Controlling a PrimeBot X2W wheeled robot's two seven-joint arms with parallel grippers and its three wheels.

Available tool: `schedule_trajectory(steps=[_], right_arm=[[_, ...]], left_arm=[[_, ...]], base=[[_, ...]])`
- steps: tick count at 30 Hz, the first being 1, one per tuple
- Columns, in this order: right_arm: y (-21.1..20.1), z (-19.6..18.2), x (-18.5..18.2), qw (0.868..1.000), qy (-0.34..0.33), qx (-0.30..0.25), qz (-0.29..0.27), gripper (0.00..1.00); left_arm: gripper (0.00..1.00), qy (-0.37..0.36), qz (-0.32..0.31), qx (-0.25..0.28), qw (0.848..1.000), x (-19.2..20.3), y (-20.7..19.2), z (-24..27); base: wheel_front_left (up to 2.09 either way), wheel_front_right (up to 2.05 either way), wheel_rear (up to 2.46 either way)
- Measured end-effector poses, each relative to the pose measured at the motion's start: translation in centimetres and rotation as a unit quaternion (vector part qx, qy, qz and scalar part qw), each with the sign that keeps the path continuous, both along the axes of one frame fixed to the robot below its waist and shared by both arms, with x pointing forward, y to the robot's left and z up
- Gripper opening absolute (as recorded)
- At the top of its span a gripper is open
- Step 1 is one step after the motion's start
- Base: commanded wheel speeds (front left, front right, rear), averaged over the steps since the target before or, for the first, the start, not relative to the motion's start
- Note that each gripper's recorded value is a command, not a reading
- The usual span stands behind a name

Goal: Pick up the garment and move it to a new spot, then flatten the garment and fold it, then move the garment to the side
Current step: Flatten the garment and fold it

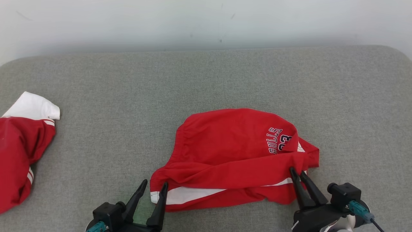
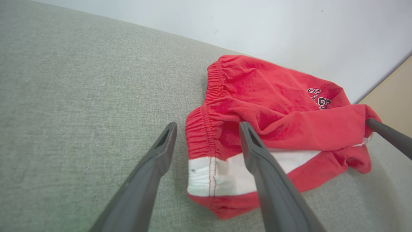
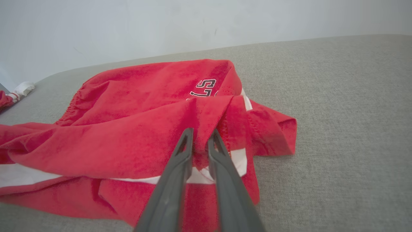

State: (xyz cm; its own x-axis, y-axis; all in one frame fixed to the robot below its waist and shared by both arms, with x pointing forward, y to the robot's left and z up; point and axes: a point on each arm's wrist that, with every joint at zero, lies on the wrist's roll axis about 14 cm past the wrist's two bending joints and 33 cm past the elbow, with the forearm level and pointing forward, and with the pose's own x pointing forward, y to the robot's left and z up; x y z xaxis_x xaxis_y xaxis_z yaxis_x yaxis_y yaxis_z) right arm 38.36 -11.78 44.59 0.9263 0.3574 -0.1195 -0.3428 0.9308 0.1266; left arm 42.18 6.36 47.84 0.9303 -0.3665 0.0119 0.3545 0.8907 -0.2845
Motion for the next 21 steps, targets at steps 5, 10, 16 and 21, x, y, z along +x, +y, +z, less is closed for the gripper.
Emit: schedule_trajectory(steps=[5,10,16,21], right_arm=[[0.2,0.5,0.3,1.000,-0.006,0.010,0.001,0.00],[0.0,2.3,1.8,0.999,-0.030,0.022,-0.002,0.00],[-0.6,3.7,5.1,0.999,-0.047,0.016,-0.002,0.00],[-0.3,3.4,6.9,0.999,-0.041,0.002,0.006,0.00]], left_arm=[[1.00,-0.001,0.003,0.000,1.000,0.0,0.2,0.0],[1.00,0.003,-0.002,0.004,1.000,-0.4,0.0,-0.4],[1.00,-0.009,-0.013,0.004,1.000,-0.7,-0.7,0.4],[1.00,-0.008,-0.006,0.007,1.000,-1.1,-0.1,0.4]], base=[[0.00,0.00,0.00],[0.00,0.00,0.00],[0.00,0.00,0.00],[0.00,0.00,0.00]])
